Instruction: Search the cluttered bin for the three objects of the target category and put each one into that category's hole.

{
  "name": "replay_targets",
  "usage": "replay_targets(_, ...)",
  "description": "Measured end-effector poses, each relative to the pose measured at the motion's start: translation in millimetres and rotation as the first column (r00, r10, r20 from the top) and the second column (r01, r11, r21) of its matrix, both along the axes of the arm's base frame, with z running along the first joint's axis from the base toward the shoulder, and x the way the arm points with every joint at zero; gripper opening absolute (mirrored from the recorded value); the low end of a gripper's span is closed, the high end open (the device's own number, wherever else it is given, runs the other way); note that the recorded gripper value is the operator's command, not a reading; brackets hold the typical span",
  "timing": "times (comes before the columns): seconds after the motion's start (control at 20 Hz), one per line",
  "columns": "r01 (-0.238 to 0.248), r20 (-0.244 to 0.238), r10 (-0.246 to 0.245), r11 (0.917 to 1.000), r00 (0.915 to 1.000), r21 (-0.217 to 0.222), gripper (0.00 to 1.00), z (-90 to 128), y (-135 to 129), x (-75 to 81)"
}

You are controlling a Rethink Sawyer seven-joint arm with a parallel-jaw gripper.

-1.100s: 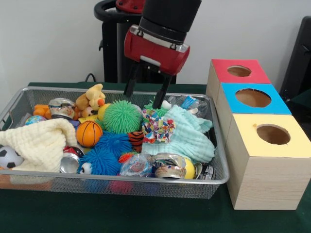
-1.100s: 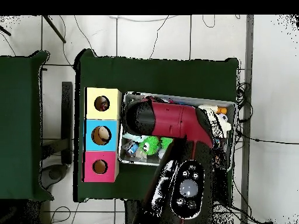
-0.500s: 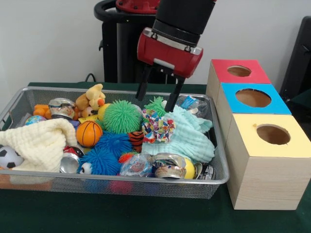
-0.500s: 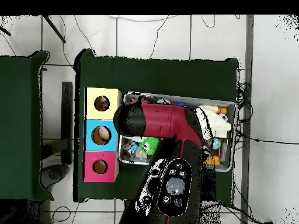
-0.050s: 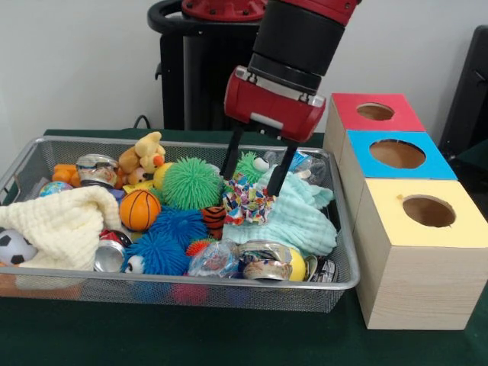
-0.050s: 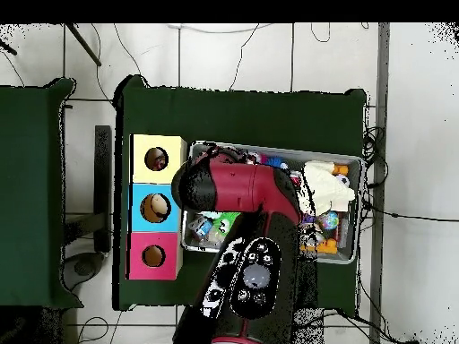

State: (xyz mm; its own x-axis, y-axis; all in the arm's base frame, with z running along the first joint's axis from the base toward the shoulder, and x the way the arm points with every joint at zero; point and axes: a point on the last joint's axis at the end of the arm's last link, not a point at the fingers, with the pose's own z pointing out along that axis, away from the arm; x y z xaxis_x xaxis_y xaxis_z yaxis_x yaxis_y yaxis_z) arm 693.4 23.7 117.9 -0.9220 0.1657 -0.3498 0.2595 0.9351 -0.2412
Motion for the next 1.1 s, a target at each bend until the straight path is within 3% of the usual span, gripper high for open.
replay_targets(0.3, -0.019, 0.042, 0.019, 0.9998, 0.9989, -0.002, 1.0, -19, -3, -6.7)
replay_targets(0.85, -0.009, 0.029, 0.009, 1.0, 0.9995, -0.001, 1.0, -60, -22, -36.9)
replay_targets(1.1, -0.027, 0.015, 0.027, 0.9994, 0.9995, -0.023, 1.0, -75, -30, -50.7)
